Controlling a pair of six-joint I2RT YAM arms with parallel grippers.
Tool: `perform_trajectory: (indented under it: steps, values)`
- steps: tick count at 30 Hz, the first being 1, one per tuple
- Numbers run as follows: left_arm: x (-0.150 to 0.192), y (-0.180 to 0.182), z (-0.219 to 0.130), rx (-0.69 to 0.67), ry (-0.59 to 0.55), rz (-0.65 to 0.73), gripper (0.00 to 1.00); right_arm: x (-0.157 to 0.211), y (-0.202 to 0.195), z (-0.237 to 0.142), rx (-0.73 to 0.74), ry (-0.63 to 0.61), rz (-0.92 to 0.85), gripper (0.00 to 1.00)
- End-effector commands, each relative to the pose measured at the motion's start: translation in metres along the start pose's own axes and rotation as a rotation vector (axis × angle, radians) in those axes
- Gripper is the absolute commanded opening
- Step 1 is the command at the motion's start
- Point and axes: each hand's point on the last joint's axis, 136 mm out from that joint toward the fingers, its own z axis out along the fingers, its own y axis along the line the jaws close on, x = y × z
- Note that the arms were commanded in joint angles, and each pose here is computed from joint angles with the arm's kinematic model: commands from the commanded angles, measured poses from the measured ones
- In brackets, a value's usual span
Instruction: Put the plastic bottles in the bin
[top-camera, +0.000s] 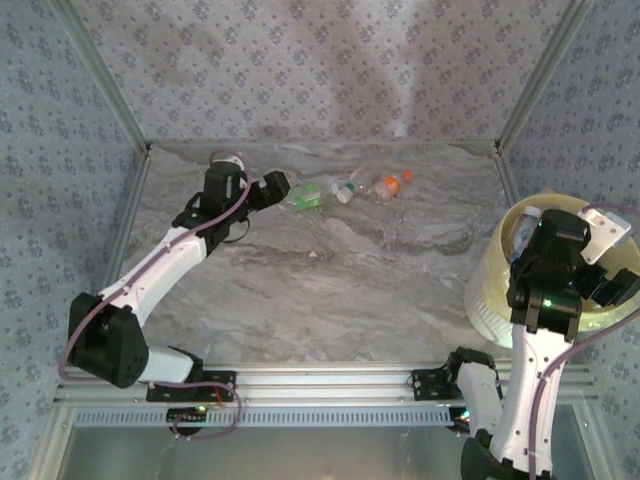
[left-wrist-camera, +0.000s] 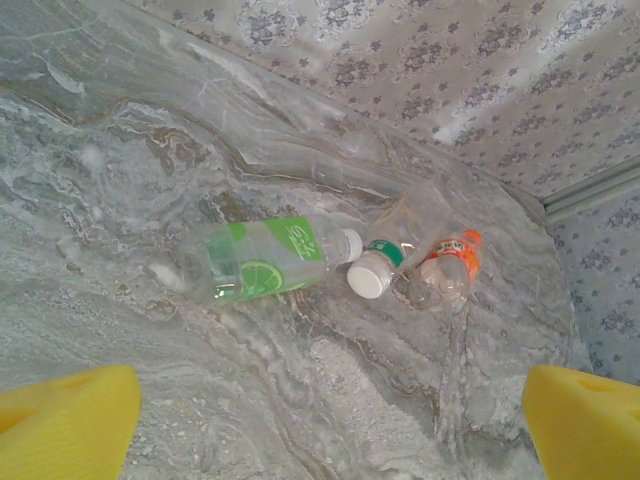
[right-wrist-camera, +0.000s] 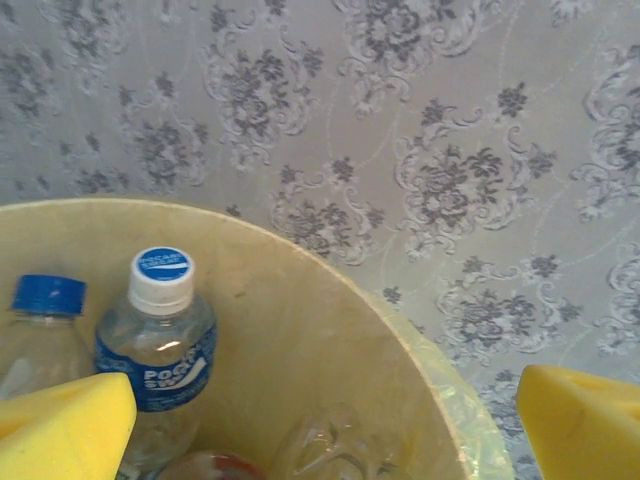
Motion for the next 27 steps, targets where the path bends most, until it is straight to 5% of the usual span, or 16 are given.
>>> perform_trajectory:
  steps: [1,6,11,17,27]
  values:
    - [-0.014,-0.002,-0.003,-0.012,-0.022,-0.006,0.98,-0.015,0.03,-0.016,-0.224,-0.026,0.042,1.0]
    - [-0.005,0.01,0.006,-0.064,0.027,0.003,0.98,-0.043,0.117,-0.088,-0.838,-0.057,0.092,1.0]
    - [0.004,0.02,0.012,-0.106,0.07,0.021,0.98,-0.052,0.203,-0.156,-1.203,-0.058,0.048,1.0]
    - [0.018,0.033,0.011,-0.138,0.099,0.027,0.98,-0.041,0.309,-0.19,-1.311,0.03,0.06,1.0]
    - [0.035,0.045,-0.011,-0.136,0.1,0.034,0.98,0.038,0.448,-0.132,-1.118,0.375,0.125,1.0]
